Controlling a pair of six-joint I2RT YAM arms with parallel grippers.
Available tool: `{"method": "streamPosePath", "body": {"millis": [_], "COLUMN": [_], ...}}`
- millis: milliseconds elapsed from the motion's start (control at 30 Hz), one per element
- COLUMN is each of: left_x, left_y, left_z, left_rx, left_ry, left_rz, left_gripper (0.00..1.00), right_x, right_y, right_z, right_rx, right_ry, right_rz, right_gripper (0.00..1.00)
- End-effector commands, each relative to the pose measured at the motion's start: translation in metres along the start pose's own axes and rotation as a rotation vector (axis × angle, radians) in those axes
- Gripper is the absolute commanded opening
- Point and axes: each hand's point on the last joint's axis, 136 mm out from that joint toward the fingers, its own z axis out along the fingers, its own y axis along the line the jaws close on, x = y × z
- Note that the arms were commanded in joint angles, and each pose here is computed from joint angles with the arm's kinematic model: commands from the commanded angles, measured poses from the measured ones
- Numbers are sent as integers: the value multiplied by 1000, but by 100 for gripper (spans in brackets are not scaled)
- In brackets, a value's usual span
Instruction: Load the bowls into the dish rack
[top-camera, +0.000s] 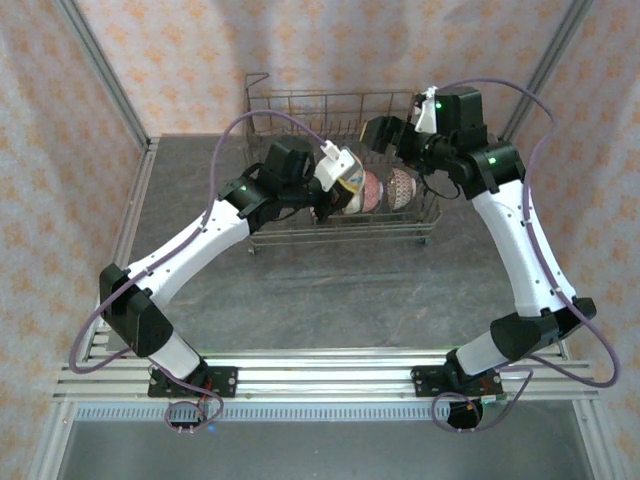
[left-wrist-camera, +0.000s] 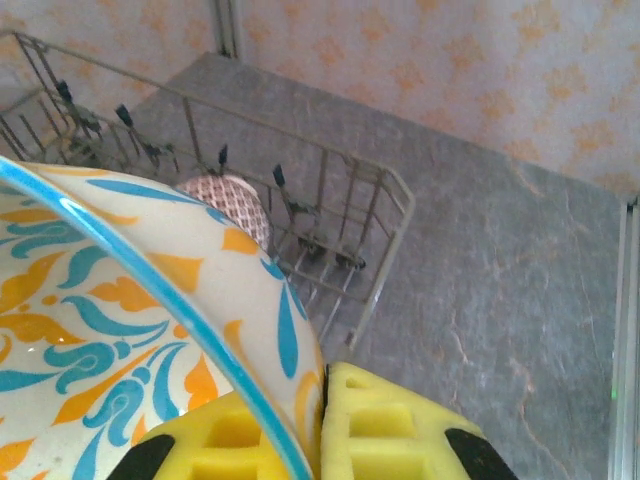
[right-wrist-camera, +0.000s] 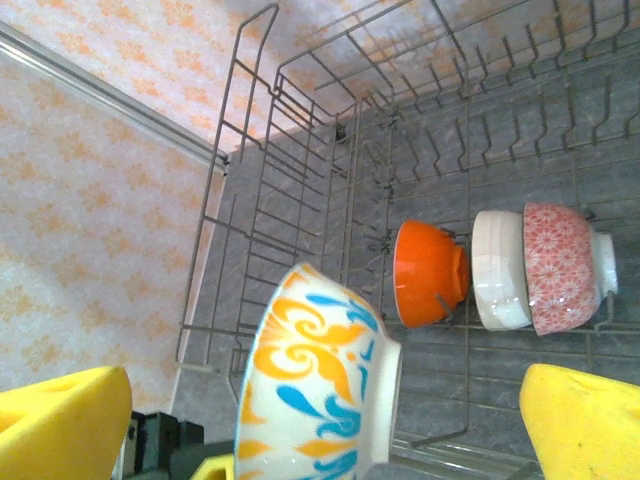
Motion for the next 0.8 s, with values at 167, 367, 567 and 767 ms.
{"method": "streamPosePath", "body": {"millis": [167, 367, 567, 767], "left_x": [-51, -50, -53, -51], "left_y": [-7, -4, -1, 0], "left_z": [-9, -3, -4, -2], "left_rx": [61, 64, 44, 40], "left_ry": [-203, -196, -213, -207], "left_rz": [37, 35, 47, 56], "left_gripper": [0, 0, 0, 0], "right_x": [16, 22, 39, 51], "right_y": [3, 17, 10, 7], "right_z": [22, 28, 37, 46], "right_rx": [-61, -140, -121, -85], "right_ry": [107, 139, 226, 279], "right_rz": [70, 67, 79, 72], "right_gripper": [99, 99, 99, 95]}}
